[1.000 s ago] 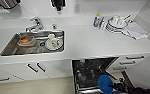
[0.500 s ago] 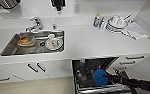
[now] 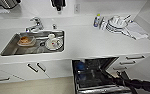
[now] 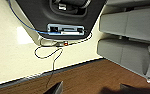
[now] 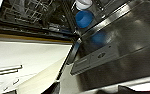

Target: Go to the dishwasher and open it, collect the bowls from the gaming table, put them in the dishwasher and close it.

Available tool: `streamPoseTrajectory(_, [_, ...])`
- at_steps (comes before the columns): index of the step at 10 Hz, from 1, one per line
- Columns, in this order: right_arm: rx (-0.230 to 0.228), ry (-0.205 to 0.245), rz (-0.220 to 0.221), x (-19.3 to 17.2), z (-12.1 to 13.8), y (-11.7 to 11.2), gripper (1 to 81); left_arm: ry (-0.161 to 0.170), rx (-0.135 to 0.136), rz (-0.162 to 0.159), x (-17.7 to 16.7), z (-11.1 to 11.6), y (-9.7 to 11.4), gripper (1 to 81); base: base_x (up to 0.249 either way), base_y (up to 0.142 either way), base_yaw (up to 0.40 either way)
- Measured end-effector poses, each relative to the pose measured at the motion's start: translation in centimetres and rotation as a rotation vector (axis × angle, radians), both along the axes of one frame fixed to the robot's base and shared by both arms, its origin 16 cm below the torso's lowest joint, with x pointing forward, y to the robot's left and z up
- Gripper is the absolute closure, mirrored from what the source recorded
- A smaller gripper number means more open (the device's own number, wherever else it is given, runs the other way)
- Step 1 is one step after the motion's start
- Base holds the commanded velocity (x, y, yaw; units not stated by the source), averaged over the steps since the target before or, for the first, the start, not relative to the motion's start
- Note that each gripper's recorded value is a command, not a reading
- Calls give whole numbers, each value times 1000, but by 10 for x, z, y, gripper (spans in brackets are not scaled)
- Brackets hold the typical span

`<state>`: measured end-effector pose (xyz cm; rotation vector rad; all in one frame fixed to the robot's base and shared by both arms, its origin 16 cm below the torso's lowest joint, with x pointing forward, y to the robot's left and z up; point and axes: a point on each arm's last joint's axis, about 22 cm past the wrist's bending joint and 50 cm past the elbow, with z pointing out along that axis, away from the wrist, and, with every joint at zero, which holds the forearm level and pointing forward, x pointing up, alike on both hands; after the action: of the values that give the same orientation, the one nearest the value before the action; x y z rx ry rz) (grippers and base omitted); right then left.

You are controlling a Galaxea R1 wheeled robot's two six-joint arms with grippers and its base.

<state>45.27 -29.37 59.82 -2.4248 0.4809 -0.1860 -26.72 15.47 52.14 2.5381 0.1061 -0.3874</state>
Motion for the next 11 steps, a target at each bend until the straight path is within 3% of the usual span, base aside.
streamPoseTrajectory(2, [-54, 54, -24, -28, 19, -57, 10, 81, 110, 61, 8, -23, -2, 10, 0, 0, 0])
streamPoseTrajectory(3, [-68, 108, -33, -60, 24, -77, 10, 117, 143, 71, 18, -35, -8, 10, 0, 0, 0])
streamPoseTrajectory(5, [-66, 256, -23, -141, 18, -83, 10, 130, 162, 80, 35, -48, -15, 10, 0, 0, 0])
streamPoseTrajectory(8, [-84, 430, -40, -243, 12, -98, 10, 139, 188, 64, 28, -46, 4, 10, 0, 0, 0])
streamPoseTrajectory(10, [-71, 487, -43, -282, 9, -89, 10, 107, 192, 78, 55, -59, 4, 10, 0, 0, 0])
streamPoseTrajectory(11, [-67, 508, -50, -299, 7, -86, 10, 96, 205, 109, 73, -68, 5, 10, 0, 0, 0])
